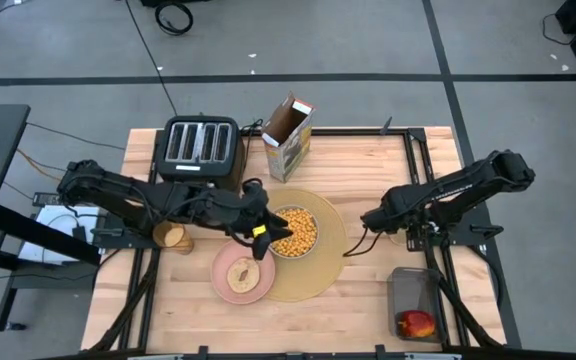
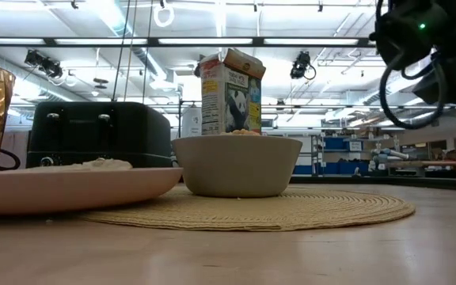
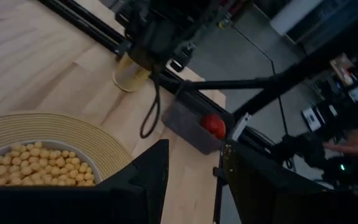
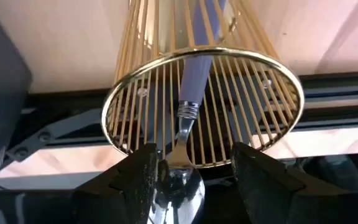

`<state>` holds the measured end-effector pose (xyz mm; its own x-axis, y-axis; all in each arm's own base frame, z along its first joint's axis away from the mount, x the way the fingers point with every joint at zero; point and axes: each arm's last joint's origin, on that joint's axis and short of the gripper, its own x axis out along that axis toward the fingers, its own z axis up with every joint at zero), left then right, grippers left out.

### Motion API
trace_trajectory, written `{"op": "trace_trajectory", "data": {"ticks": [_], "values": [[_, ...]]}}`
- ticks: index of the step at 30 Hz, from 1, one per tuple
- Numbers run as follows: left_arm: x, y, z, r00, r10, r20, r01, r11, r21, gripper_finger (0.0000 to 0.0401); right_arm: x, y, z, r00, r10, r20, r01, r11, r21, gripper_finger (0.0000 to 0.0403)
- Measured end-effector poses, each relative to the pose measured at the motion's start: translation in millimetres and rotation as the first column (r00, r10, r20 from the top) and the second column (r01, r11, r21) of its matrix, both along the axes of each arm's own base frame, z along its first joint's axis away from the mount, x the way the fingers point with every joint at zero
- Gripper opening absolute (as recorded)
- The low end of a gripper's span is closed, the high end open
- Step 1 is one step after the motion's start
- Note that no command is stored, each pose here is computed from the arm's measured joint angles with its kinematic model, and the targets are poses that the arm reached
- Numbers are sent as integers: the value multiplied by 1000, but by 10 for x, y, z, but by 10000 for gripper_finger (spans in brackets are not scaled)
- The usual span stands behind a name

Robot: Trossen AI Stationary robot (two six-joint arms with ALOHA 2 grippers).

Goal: Arrange a breakfast setting
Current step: Adjust the gold silverware holder

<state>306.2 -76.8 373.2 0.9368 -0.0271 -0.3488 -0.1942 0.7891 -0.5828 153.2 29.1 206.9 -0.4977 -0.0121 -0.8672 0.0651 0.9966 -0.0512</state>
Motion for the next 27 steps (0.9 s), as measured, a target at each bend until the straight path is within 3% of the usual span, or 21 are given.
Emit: {"op": "trace_trajectory", "data": {"ticks": [8, 15, 21, 27], "values": [[-5, 3, 2, 996, 90, 8, -90, 996, -14, 157, 9, 122, 121, 994, 89, 58, -91, 995, 34, 212], [-4, 12, 4, 994, 113, 12, -112, 994, -14, 157, -101, 116, 0, 996, 89, -2, -89, 995, 54, 213], [-4, 11, 4, 994, 112, 12, -112, 994, -15, 157, -110, 63, -18, 993, 116, -2, -116, 992, -42, 213], [-4, 11, 5, 993, 117, 12, -117, 993, -29, 157, 6, 49, 122, 990, 114, 82, -107, 990, -86, 213]]}}
